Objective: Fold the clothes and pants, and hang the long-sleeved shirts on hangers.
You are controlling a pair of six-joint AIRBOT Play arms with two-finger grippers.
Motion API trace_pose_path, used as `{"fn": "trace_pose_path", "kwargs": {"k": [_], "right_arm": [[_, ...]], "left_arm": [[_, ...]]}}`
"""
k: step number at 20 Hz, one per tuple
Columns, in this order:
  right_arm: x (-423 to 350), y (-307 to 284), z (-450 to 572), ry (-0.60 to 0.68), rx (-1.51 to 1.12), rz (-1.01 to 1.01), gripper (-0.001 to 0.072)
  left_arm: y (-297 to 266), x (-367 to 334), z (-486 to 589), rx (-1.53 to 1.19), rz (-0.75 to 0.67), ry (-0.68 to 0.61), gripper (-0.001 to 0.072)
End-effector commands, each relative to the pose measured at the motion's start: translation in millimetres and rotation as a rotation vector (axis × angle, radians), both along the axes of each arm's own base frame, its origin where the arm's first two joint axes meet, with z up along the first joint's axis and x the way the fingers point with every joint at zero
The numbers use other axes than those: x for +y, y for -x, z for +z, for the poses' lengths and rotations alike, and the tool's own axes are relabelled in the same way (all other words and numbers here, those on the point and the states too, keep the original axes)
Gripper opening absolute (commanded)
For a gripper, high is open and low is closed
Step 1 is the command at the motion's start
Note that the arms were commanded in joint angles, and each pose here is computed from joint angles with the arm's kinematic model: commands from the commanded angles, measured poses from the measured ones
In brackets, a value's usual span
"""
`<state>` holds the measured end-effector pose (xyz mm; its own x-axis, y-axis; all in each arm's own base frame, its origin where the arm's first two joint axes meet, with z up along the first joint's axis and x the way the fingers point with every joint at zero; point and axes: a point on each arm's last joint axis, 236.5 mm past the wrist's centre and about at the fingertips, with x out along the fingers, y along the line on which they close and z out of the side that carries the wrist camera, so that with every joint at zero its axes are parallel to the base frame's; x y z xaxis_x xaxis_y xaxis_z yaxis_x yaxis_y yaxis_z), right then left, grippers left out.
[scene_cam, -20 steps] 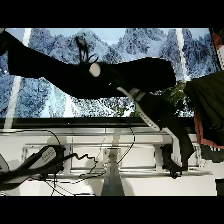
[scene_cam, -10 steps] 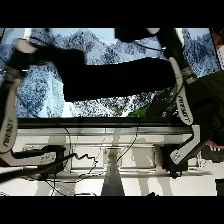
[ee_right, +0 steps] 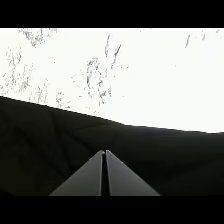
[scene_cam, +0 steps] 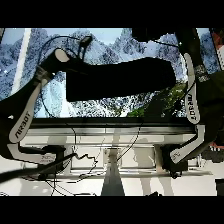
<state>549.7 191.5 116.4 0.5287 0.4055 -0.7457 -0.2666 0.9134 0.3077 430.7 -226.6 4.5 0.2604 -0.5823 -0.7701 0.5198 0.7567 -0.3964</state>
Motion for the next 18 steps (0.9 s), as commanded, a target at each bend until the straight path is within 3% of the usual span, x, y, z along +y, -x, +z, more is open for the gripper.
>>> {"fn": "trace_pose_path", "kwargs": {"k": [1, 6, 10, 14, 16, 17, 18], "right_arm": [[-2, 1, -2, 0.005, 0.009, 0.002, 0.0012], [-1, 1, -3, 0.004, 0.007, 0.001, 0.0012], [5, 5, -16, -0.028, 0.044, 0.005, 0.0012], [9, 4, -16, -0.049, 0.043, 0.005, 0.0012], [11, 5, -15, -0.056, 0.045, 0.007, 0.0012], [12, 5, -14, -0.064, 0.047, 0.009, 0.0012], [14, 6, -14, -0.072, 0.049, 0.011, 0.0013]], "left_arm": [[1, 99, -11, 0.094, 0.11, -0.143, 0.0436], [24, 206, -48, 0.286, 0.375, -0.053, 0.0436], [34, 209, -90, 0.386, 0.477, 0.119, 0.0436], [25, 179, -112, 0.448, 0.478, 0.245, 0.0432], [18, 168, -116, 0.427, 0.467, 0.259, 0.0347], [17, 164, -116, 0.421, 0.463, 0.255, 0.034], [17, 161, -115, 0.421, 0.453, 0.254, 0.0245]]}}
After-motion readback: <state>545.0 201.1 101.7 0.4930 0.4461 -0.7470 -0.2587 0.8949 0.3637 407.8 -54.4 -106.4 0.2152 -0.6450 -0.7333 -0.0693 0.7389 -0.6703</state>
